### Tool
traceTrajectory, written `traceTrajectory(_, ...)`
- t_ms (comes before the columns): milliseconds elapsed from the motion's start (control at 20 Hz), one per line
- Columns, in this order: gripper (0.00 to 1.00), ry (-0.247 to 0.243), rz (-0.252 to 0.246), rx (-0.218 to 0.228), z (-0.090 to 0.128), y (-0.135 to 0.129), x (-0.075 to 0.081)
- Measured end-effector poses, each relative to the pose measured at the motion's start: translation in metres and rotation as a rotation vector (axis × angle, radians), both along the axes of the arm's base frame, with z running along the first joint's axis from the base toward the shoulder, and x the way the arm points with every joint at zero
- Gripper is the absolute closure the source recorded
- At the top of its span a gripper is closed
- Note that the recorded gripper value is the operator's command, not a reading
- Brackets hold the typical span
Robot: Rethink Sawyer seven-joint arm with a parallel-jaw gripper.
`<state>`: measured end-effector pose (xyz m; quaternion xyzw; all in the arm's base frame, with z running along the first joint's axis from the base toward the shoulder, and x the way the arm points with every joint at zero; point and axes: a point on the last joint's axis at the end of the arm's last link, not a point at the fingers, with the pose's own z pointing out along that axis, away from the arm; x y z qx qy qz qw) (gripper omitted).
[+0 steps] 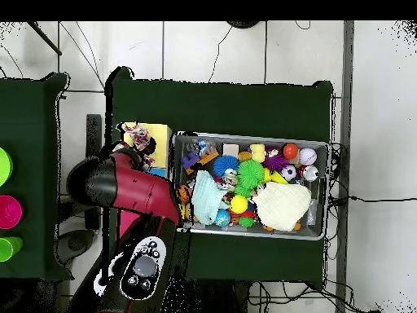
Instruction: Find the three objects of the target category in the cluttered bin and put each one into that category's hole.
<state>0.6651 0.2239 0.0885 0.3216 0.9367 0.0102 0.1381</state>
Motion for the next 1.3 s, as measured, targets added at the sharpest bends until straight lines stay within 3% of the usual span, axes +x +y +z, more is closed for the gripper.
traceTrajectory(600,1.0,0.002,0.001,-0.003,-0.003,0.0,0.0)
traceTrajectory(650,0.0,0.0,0.005,-0.008,-0.004,0.001,0.002)
traceTrajectory(1300,0.0,-0.016,0.038,-0.04,-0.009,0.011,0.007)
